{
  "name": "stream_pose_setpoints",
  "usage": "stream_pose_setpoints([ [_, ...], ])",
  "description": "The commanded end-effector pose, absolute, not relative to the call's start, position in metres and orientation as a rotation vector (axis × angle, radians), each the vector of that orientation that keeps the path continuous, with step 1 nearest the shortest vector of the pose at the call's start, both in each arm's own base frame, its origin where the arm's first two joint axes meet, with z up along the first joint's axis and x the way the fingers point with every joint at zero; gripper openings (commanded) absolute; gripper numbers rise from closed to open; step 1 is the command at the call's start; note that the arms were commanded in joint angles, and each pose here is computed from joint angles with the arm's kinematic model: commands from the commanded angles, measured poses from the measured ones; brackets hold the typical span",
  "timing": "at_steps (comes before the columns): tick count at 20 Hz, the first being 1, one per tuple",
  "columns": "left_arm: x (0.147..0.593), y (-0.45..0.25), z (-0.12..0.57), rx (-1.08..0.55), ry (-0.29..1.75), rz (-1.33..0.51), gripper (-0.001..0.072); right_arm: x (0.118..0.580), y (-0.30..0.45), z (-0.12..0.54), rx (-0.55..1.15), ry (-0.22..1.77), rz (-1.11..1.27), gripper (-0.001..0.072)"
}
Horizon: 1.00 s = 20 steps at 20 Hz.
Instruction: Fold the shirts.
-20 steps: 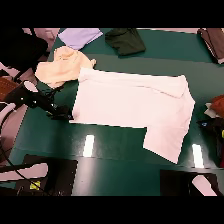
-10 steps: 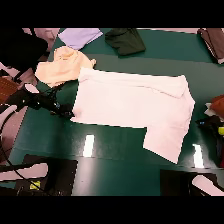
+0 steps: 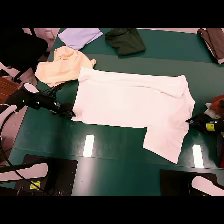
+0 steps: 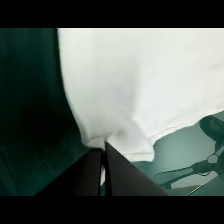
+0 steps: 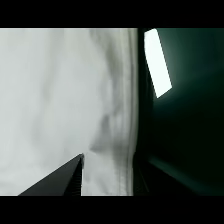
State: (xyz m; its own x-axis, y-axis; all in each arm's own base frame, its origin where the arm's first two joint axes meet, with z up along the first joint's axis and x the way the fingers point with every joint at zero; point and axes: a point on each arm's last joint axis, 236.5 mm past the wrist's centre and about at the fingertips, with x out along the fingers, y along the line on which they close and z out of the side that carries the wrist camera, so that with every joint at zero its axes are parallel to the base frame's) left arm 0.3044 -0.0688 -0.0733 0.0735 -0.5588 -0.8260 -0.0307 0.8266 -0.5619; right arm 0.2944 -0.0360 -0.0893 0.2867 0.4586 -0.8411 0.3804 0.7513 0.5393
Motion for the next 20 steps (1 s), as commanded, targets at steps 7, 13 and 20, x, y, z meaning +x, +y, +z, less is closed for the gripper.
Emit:
stream_pose_setpoints([
  [7, 0.314, -0.073, -0.064, -0.530, 1.410, -0.424, 0.0024, 0.294, -0.009, -0.058, 0.664, 1.295, 0.142, 0.0017],
  [13, 0.376, -0.076, 0.018, -0.548, 1.101, -0.438, 0.0023, 0.334, -0.005, 0.006, 0.575, 1.049, 0.156, 0.0016],
  [20, 0.433, -0.053, 0.068, -0.518, 0.868, -0.359, 0.0023, 0.423, 0.032, 0.032, 0.536, 0.959, 0.211, 0.0017],
])
